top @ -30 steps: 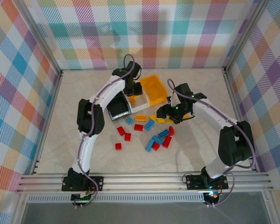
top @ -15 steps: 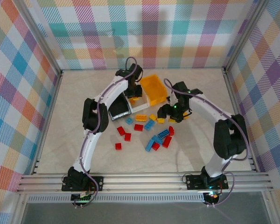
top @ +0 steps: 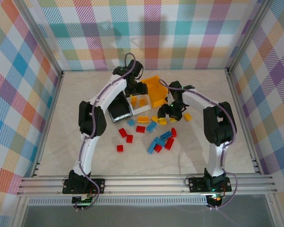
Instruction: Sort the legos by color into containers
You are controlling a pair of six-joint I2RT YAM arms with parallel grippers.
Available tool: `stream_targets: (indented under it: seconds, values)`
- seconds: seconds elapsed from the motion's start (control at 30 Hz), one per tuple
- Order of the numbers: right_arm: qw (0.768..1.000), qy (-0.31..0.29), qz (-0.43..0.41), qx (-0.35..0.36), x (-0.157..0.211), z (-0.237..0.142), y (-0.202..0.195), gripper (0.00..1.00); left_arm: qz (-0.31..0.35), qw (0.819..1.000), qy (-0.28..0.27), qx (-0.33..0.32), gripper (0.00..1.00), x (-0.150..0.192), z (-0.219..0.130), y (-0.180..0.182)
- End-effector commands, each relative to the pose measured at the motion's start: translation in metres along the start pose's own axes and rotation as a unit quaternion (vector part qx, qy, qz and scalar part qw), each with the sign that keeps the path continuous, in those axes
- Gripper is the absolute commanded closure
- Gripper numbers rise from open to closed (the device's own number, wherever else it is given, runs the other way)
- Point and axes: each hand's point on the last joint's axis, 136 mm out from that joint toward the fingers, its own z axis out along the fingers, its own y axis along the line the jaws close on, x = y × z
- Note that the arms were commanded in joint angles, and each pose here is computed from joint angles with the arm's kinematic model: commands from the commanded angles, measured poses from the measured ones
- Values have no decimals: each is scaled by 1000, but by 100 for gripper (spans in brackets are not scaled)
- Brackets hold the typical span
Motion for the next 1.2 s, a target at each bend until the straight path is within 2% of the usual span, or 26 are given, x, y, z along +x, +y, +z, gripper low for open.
stream_targets:
  seconds: [0.0,0.3,0.57,0.67,0.83,1.17]
  values:
    - [999,12,-35,22,-1,5,1,33,10,999,-16,32,26,12,-50,-17]
    - [996,26,-54,68,-8,21,-11,36,-4,999,-8,44,18,61,-85,3]
    - [990,42,-89,104,-7,37,-11,41,-17,999,3,30,10,103,-95,30]
    - [988,41,-90,115,-7,39,-11,46,-22,999,5,26,7,112,-97,37]
    - [988,26,-85,125,-10,34,-13,59,-25,999,7,25,0,120,-97,43]
    - [991,-7,-68,115,-13,13,-3,72,-33,999,16,27,0,129,-93,54]
